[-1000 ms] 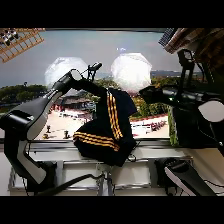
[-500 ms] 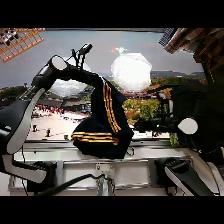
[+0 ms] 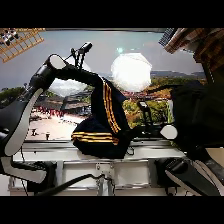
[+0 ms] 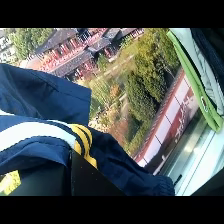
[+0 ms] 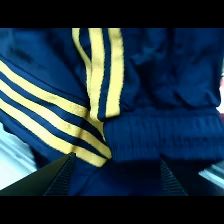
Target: Fold the clothes and pants, and hang the long-sleeved shirts on hangers.
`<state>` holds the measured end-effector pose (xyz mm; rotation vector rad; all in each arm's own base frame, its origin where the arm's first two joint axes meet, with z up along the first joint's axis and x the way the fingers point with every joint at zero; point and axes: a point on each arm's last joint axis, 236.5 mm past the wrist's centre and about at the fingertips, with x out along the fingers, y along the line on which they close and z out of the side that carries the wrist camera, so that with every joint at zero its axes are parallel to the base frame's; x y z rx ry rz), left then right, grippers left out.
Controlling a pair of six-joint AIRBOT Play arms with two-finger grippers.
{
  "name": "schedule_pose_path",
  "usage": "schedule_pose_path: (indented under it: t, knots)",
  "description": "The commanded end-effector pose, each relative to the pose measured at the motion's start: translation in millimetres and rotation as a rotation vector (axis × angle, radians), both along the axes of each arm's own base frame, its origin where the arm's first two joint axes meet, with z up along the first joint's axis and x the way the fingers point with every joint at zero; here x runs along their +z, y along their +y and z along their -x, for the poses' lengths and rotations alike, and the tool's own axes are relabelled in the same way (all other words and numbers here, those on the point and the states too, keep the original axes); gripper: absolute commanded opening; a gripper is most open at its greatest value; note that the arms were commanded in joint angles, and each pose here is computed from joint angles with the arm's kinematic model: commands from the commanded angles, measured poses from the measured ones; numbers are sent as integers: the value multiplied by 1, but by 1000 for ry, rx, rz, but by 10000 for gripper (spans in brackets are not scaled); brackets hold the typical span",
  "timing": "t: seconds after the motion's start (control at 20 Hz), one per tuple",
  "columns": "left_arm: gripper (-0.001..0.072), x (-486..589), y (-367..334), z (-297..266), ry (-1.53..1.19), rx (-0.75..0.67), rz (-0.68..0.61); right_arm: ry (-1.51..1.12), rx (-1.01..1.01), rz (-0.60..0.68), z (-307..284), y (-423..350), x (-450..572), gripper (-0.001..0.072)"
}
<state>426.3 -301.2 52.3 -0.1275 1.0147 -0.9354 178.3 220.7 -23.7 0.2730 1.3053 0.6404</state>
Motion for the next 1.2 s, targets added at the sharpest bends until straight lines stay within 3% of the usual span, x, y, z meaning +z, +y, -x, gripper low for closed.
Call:
schedule_pose_path:
  t: [0.0, 0.15, 0.2, 0.25, 0.35, 0.4, 0.45, 0.85, 1.15]
  knots:
    - [8, 0, 0, 0, 0, -1, 0, -91, 81, 123, -16, 9, -23, 606]
    - [9, 0, 0, 0, 0, -1, 0, -89, 156, 225, -24, 15, -45, 598]
    - [8, 0, 0, 0, 0, 0, 0, -74, 178, 256, -24, 16, -55, 558]
    - [9, 0, 1, 0, 0, 1, 0, -40, 186, 284, -22, 17, -66, 495]
    - [8, 0, 4, -3, 0, 9, 0, 26, 189, 317, -14, 13, -78, 178]
    - [8, 0, 8, -5, 0, 17, 0, 24, 184, 322, -14, 12, -77, 71]
    - [8, 0, 11, -7, 1, 24, 0, -2, 185, 315, -17, 12, -69, 35]
    - [7, 56, 29, -17, -127, 85, 38, -522, 167, 211, -80, 16, 134, 31]
    - [6, 211, 66, 7, -548, 187, 62, -808, 89, 210, -112, 1, 257, 31]
